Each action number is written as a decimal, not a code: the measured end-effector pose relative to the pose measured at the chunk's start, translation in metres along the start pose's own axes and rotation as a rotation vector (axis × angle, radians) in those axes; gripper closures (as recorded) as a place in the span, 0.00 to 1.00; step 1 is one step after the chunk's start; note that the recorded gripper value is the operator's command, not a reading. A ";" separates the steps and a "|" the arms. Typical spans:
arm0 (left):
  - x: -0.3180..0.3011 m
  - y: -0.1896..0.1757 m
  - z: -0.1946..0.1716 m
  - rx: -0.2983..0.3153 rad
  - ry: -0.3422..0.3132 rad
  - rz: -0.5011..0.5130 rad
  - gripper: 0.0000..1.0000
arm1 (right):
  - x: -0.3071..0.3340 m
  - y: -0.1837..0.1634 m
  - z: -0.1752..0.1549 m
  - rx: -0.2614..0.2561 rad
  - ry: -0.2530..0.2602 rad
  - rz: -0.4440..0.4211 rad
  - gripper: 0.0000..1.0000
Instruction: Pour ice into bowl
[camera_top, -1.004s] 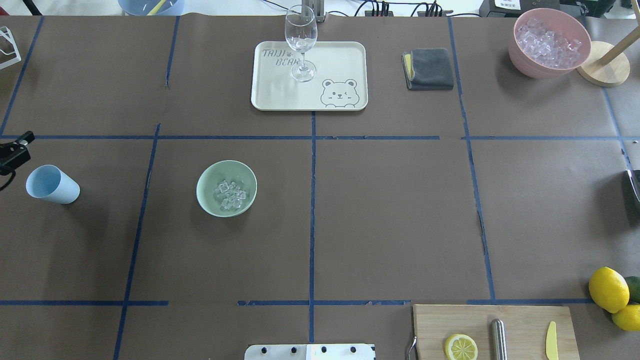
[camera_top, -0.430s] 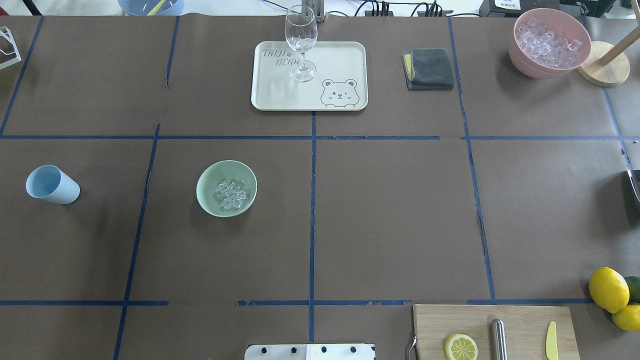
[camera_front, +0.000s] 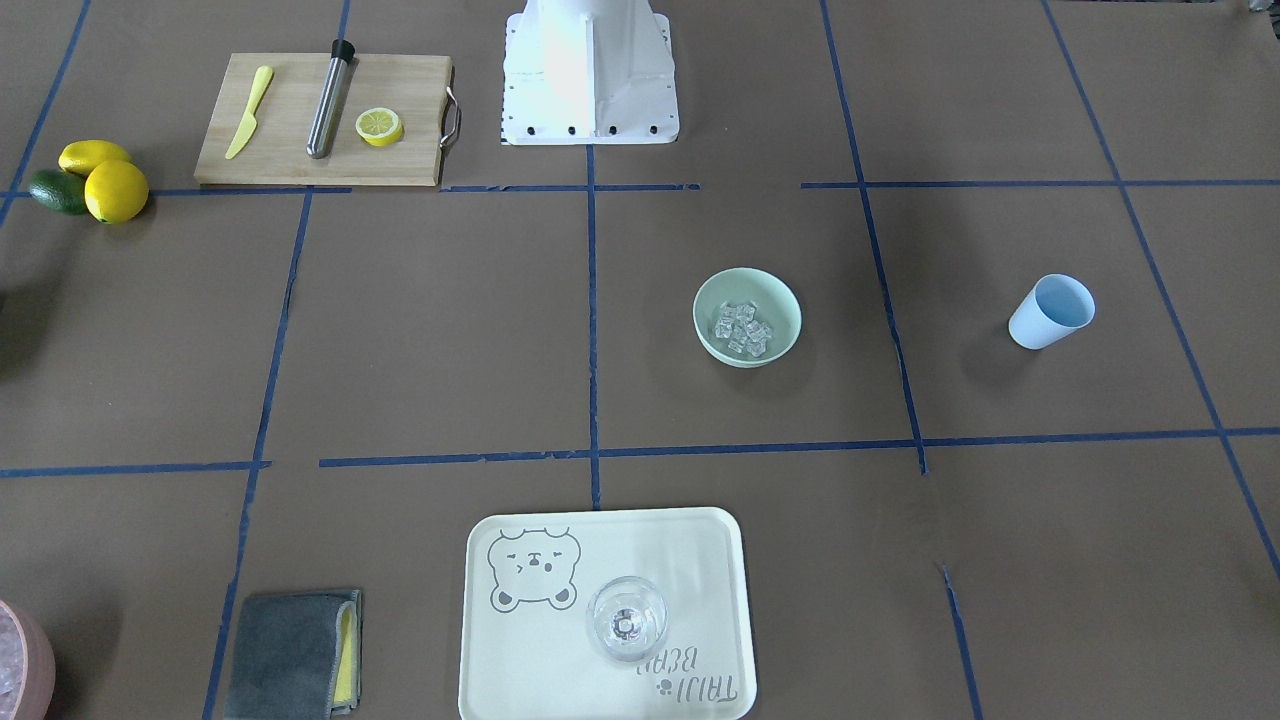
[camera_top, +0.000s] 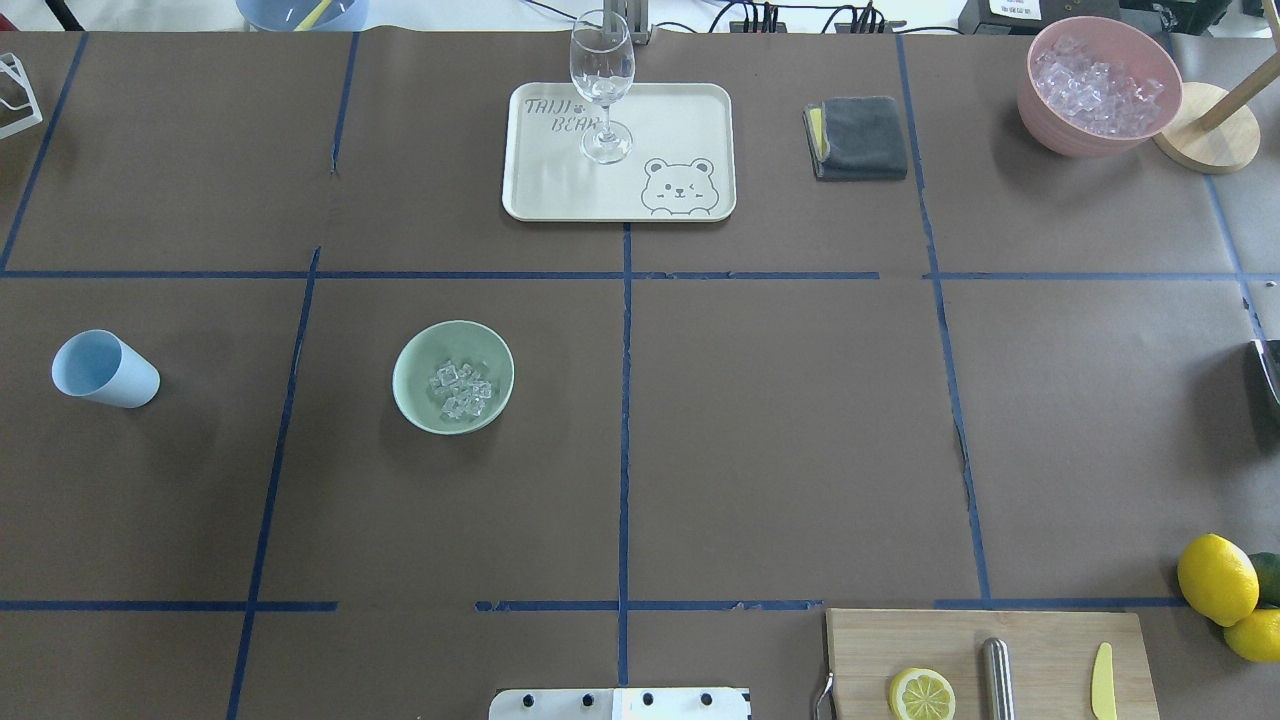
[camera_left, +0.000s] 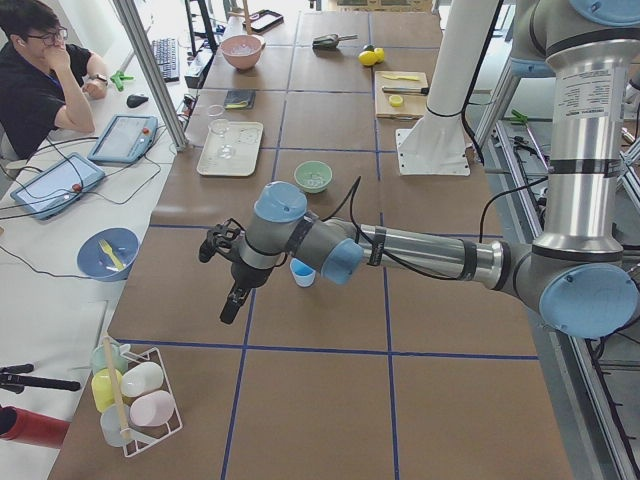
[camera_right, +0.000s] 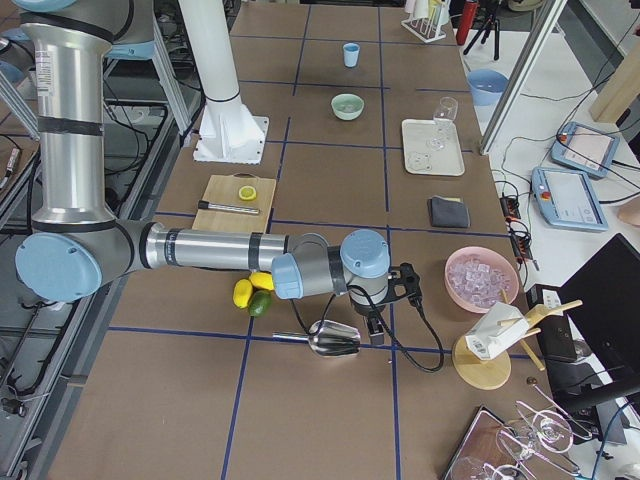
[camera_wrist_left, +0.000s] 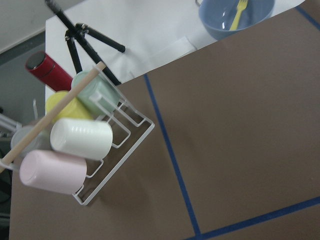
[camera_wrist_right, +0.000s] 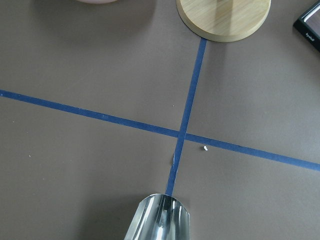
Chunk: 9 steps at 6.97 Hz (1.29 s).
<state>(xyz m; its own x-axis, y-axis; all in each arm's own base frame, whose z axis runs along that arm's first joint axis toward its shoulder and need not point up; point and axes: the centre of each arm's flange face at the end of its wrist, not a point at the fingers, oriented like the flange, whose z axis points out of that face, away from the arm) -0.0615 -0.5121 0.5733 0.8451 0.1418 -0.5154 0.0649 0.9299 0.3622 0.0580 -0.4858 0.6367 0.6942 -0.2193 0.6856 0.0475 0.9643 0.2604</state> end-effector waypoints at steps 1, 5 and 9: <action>-0.013 0.024 0.015 -0.108 0.104 -0.061 0.00 | -0.005 -0.001 -0.002 0.005 -0.024 -0.004 0.00; -0.019 0.097 0.032 -0.235 0.310 -0.173 0.00 | -0.055 -0.023 -0.022 0.040 -0.073 -0.003 0.00; -0.020 0.098 0.024 -0.221 0.258 -0.159 0.00 | -0.257 -0.107 -0.023 0.056 -0.176 -0.069 0.00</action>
<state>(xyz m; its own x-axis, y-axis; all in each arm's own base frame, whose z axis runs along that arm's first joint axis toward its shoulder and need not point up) -0.0590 -0.4317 0.6379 0.6707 0.0440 -0.7404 0.0447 0.9940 0.0996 -0.1090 -0.5295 0.4172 0.5539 -0.3121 0.7718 0.0473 0.9374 0.3451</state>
